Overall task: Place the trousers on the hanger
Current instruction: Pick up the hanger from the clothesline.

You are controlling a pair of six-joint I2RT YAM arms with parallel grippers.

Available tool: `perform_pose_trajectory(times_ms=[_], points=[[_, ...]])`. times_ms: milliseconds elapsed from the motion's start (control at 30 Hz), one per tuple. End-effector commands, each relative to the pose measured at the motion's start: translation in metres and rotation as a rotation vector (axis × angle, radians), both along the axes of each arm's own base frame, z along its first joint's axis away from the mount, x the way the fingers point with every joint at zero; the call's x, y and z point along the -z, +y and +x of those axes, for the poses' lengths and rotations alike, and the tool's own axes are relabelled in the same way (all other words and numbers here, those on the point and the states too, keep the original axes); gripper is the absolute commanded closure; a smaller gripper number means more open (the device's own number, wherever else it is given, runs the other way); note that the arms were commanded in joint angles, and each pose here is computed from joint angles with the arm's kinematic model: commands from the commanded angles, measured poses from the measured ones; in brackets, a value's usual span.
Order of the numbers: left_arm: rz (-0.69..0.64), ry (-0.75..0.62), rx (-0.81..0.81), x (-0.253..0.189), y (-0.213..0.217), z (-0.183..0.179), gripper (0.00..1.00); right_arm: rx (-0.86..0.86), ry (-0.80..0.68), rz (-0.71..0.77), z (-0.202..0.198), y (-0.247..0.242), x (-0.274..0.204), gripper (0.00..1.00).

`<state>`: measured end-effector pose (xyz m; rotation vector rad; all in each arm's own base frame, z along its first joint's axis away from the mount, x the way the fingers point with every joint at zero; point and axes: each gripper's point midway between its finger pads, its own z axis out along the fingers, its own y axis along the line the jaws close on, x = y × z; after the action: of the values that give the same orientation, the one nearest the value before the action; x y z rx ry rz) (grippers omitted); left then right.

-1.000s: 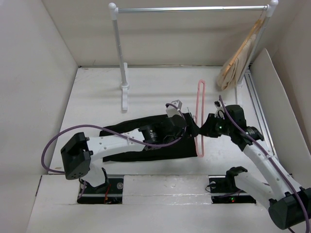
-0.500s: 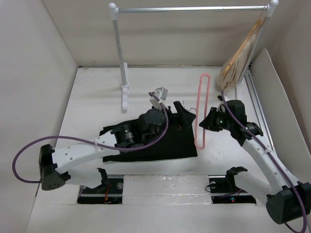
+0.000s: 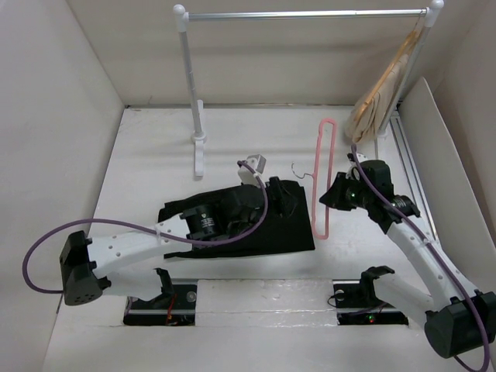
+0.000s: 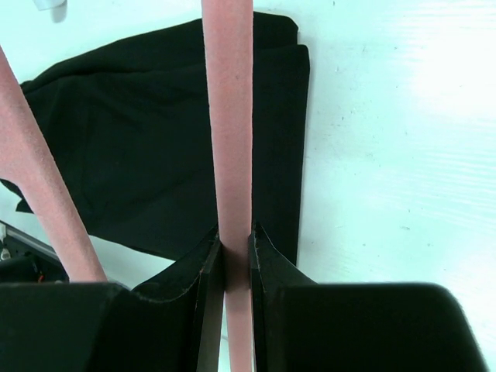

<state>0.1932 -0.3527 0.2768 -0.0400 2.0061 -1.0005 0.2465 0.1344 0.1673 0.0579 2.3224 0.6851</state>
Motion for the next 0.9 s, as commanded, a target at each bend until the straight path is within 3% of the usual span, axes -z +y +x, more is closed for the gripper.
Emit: perform_pose_trajectory(times_ms=[0,367,633,867], points=[[-0.074,0.034,0.054,0.006,-0.013,-0.013,0.45,-0.008,-0.096,0.019,0.017,0.004,-0.032,1.0],[-0.144,0.043,0.145,0.012,-0.057,-0.014,0.44,-0.034,-0.084,0.095,0.019,0.017,-0.036,1.0],[-0.123,0.057,0.131,0.026,-0.073,-0.005,0.47,-0.054,-0.072,0.164,0.014,0.027,-0.039,1.0],[-0.111,0.083,0.106,0.04,-0.078,-0.001,0.63,-0.065,-0.052,0.168,0.005,0.027,-0.034,1.0]])
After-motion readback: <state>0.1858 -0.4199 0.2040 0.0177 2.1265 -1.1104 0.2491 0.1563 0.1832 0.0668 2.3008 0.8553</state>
